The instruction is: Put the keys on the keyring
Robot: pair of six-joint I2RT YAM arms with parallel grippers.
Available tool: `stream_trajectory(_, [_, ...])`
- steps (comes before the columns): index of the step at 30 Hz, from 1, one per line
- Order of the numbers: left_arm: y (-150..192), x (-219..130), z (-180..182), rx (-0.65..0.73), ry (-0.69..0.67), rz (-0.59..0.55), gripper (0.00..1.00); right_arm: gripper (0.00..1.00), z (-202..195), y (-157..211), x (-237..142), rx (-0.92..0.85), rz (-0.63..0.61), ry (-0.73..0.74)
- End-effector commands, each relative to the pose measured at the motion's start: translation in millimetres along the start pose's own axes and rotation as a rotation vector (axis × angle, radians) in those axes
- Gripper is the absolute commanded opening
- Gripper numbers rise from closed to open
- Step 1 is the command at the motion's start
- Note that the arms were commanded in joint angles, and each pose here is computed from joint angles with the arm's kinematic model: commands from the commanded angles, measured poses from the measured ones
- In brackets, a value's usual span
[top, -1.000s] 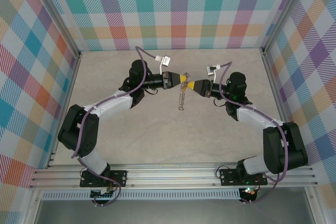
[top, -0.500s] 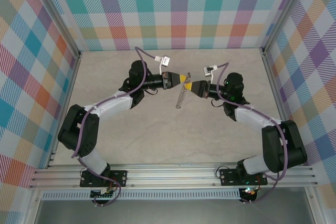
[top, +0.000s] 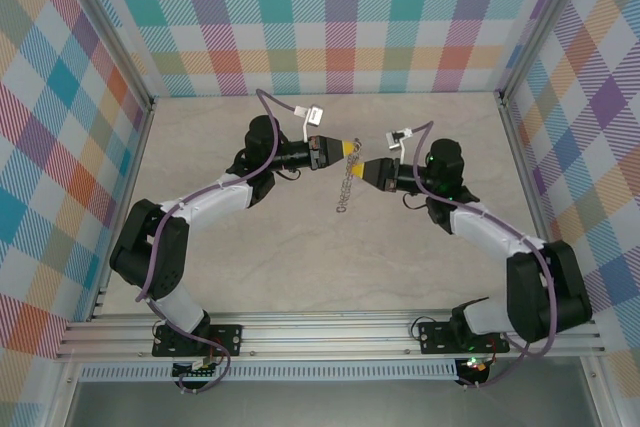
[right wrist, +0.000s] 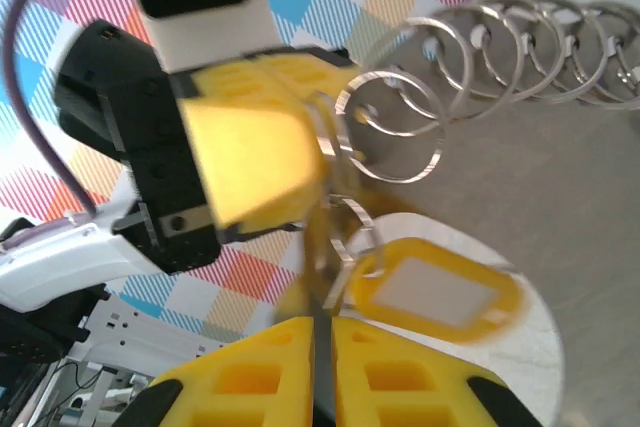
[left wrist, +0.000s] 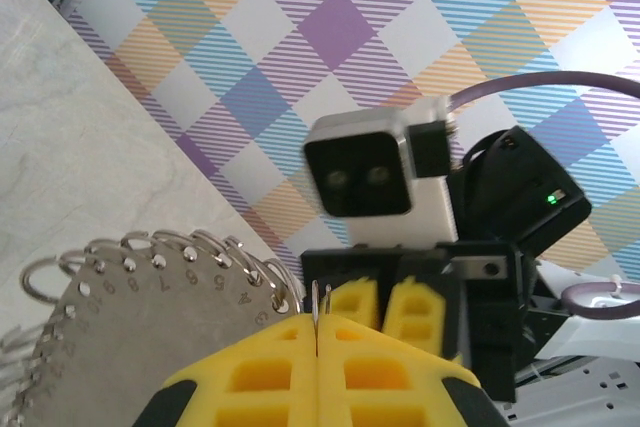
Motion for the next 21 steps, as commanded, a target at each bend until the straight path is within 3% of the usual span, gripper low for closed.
stream_trajectory(1, [-7.5, -7.8, -23.7, 0.061, 0.046, -0.044, 0.0, 0.15, 6.5, -7.6, -15.7, -0.045, -0.067, 0.053])
stream_trajectory(8, [-10.6, -8.0, -19.6, 0.026, 0.034, -0.076, 0.0, 0.34, 12.9, -35.9, -23.2, -0.071, -0.267, 0.096])
stream_trajectory(21, [-16.8, -6.5, -15.1, -0.017, 0.039, -0.129, 0.0, 0.32, -2.4, -55.1, 6.6, -0.022, -0.3, -0.03])
Point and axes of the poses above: each hand's point on the last joint's axis, 136 mm out from that joint toward the fingers, its own x axis out along the fingers, its own z axis along the line the jaws close on, y = z × x, the point moved 6 cm from there along -x, back along the fingers, and after that the axes turned 8 degrees about -x, right-handed, at the moved point
